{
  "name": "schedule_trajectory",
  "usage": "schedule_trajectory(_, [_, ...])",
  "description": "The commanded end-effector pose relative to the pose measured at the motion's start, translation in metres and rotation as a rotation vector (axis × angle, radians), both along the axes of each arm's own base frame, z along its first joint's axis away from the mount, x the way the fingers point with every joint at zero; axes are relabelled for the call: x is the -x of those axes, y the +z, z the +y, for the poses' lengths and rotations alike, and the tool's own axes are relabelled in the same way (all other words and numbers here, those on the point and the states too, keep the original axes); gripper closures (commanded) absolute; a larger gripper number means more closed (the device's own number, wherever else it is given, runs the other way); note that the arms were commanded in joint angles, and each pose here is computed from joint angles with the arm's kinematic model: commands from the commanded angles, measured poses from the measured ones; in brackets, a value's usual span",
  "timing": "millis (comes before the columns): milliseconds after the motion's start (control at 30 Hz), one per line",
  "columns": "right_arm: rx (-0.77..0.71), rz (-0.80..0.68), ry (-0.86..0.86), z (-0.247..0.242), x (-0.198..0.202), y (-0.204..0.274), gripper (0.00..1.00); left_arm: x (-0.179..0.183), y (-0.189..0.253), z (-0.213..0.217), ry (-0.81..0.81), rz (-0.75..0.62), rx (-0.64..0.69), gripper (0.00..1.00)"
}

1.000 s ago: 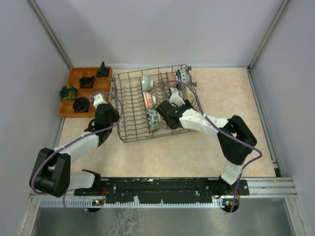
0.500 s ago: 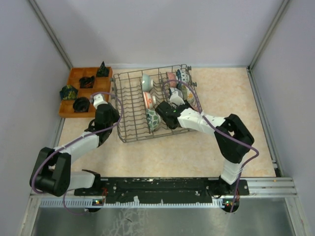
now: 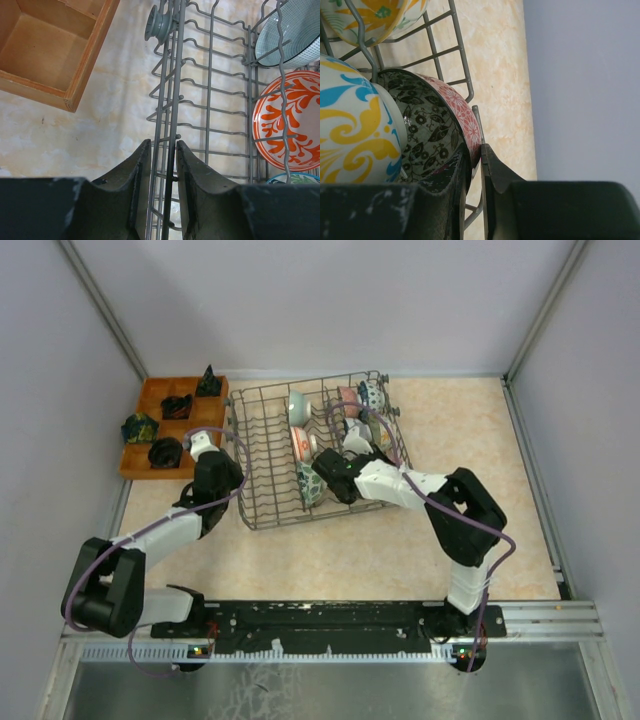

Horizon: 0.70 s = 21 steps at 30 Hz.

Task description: Unload the bowls from the dish rack

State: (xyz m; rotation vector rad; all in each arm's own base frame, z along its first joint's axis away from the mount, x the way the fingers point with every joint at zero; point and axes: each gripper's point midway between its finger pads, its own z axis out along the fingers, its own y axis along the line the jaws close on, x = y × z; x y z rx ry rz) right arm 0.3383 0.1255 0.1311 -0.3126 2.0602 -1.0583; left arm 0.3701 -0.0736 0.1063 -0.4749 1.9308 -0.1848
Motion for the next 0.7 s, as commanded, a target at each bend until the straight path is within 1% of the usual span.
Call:
schedule_trajectory(0, [-0.007, -0.074, -0.024, 0.004, -0.005, 0.016, 0.92, 0.005, -0.014, 0.009, 0.035, 0.035, -0.029, 0.67])
schedule_trajectory(267, [0.007, -0.132, -0.044, 0.002, -0.003, 0.03, 0.99, 0.005, -0.014, 0.009, 0.037, 0.036, -0.027, 0.68])
schedule_trajectory(667, [0.008, -0.21, -0.049, 0.005, 0.0, 0.057, 1.0, 0.003, -0.015, 0.008, 0.032, 0.037, -0.026, 0.68])
